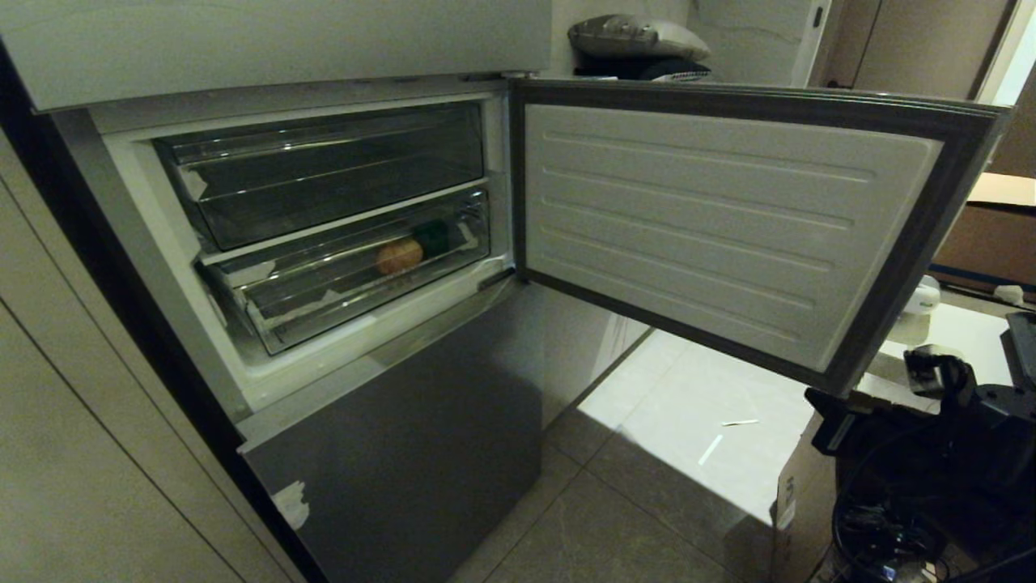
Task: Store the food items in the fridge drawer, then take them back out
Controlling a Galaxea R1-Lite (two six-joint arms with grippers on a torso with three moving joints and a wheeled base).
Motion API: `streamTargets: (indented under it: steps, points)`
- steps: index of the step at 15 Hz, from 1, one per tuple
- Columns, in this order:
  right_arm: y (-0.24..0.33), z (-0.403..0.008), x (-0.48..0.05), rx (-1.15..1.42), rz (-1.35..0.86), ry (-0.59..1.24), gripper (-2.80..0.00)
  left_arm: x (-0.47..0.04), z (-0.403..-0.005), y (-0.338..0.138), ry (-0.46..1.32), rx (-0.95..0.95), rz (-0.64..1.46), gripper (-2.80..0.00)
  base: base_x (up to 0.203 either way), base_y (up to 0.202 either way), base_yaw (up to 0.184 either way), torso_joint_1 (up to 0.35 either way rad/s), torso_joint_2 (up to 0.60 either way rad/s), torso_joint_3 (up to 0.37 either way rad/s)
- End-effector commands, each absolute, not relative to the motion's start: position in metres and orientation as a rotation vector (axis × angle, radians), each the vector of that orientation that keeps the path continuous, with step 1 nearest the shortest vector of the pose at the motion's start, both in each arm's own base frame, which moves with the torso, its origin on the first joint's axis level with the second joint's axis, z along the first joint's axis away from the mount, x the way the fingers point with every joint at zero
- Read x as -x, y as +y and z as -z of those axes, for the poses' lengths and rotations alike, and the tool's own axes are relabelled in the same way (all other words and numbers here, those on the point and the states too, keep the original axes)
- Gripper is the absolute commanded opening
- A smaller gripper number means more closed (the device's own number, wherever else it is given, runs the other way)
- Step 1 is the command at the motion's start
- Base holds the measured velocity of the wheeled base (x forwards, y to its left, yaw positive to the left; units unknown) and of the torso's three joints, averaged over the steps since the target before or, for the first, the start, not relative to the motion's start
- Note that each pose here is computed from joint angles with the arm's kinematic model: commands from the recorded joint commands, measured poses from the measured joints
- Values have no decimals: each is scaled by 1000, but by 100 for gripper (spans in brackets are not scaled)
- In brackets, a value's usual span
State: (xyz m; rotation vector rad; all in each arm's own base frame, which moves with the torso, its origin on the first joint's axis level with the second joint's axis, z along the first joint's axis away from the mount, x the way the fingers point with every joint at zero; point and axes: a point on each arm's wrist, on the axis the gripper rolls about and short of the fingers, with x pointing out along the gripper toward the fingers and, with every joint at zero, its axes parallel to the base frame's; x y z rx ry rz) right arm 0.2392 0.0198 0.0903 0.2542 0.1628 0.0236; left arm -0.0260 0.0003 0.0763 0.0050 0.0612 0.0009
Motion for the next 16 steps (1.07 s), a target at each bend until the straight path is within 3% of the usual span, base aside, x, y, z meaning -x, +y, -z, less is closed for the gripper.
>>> streamTargets:
  steps: [1, 5, 10, 16]
  points:
    - [16, -83, -227, -243, 75, 199, -280, 26, -76, 0, 63, -5, -1, -280, 0, 0, 0, 0, 0, 0]
    - [10, -80, -192, -217, 250, 229, -280, 26, -76, 0, 63, -5, -1, -280, 0, 0, 0, 0, 0, 0]
    - [3, -113, -172, -220, 401, 36, -280, 26, -76, 0, 63, -5, -1, -280, 0, 0, 0, 0, 0, 0]
    - [-44, -159, -152, -140, 677, -223, -280, 26, -76, 0, 63, -5, -1, -280, 0, 0, 0, 0, 0, 0]
